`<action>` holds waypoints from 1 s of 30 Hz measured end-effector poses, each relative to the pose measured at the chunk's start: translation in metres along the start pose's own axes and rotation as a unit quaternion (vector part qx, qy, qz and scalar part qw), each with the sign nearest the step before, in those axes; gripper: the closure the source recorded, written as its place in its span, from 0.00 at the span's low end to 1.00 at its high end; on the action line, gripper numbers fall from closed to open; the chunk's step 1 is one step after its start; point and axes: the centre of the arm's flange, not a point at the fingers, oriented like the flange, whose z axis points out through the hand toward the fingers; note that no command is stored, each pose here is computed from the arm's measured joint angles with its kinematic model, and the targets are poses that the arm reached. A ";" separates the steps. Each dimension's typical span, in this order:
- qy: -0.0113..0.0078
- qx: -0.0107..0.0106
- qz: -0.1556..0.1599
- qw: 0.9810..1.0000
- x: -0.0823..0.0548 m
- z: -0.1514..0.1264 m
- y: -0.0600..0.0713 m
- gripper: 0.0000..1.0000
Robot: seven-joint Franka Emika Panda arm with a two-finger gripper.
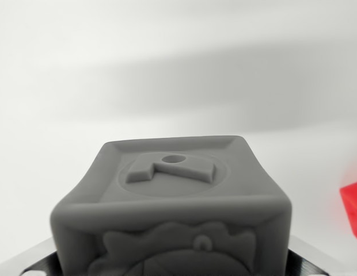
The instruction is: Destack cube
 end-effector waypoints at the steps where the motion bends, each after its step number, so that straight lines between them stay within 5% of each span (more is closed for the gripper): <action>1: 0.000 0.000 0.002 1.000 -0.001 0.000 -0.002 1.00; 12: -0.001 -0.005 0.006 1.000 -0.001 0.031 -0.004 1.00; 30: 0.000 -0.004 0.006 1.000 -0.001 0.080 -0.003 1.00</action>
